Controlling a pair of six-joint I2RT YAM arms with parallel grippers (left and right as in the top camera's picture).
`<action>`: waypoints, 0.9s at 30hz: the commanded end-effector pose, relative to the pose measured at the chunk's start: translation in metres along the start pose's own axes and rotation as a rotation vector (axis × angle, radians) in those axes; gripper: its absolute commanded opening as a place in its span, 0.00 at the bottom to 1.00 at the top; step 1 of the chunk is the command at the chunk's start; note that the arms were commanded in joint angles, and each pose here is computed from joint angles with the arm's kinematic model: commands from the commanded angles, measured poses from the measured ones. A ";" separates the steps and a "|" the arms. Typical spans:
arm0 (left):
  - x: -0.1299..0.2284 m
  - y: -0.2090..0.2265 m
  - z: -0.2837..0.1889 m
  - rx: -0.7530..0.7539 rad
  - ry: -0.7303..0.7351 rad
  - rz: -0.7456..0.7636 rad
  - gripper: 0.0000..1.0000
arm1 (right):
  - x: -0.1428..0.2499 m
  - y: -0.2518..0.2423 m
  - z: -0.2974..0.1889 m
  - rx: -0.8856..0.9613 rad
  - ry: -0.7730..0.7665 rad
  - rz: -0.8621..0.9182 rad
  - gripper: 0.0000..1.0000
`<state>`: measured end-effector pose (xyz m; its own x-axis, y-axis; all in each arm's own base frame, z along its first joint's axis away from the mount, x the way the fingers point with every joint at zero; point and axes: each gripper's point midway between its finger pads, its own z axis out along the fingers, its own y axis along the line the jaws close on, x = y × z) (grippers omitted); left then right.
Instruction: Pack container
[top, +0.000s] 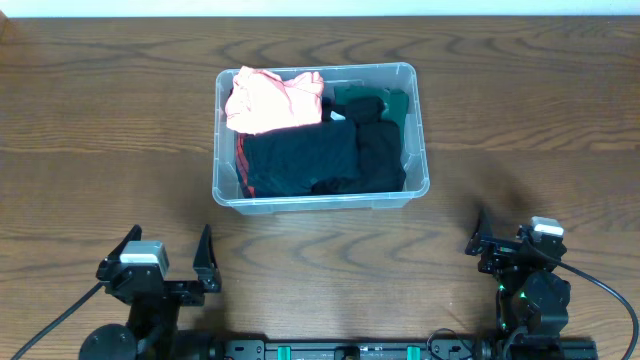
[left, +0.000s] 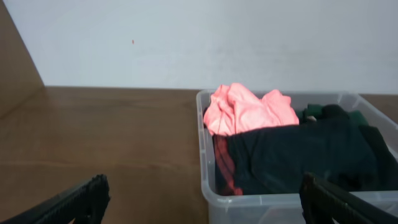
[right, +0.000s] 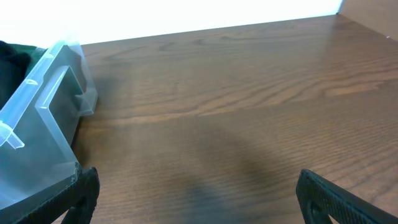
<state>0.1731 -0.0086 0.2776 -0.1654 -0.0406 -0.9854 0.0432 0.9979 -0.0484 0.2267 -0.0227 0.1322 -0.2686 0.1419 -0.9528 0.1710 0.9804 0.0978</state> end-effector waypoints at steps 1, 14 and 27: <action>0.012 -0.002 0.008 0.018 -0.021 0.002 0.98 | 0.000 0.002 0.000 -0.008 -0.003 -0.016 0.99; 0.068 -0.005 0.061 0.058 -0.032 0.012 0.98 | 0.000 0.002 0.000 -0.008 -0.003 -0.016 0.99; 0.130 -0.015 0.078 0.109 0.105 0.016 0.98 | 0.000 0.002 0.000 -0.008 -0.003 -0.016 0.99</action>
<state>0.2276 -0.0268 0.1428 -0.2620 -0.0211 -0.9648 0.1240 0.9907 -0.0553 0.2267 -0.0227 0.1322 -0.2686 0.1419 -0.9528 0.1710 0.9804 0.0978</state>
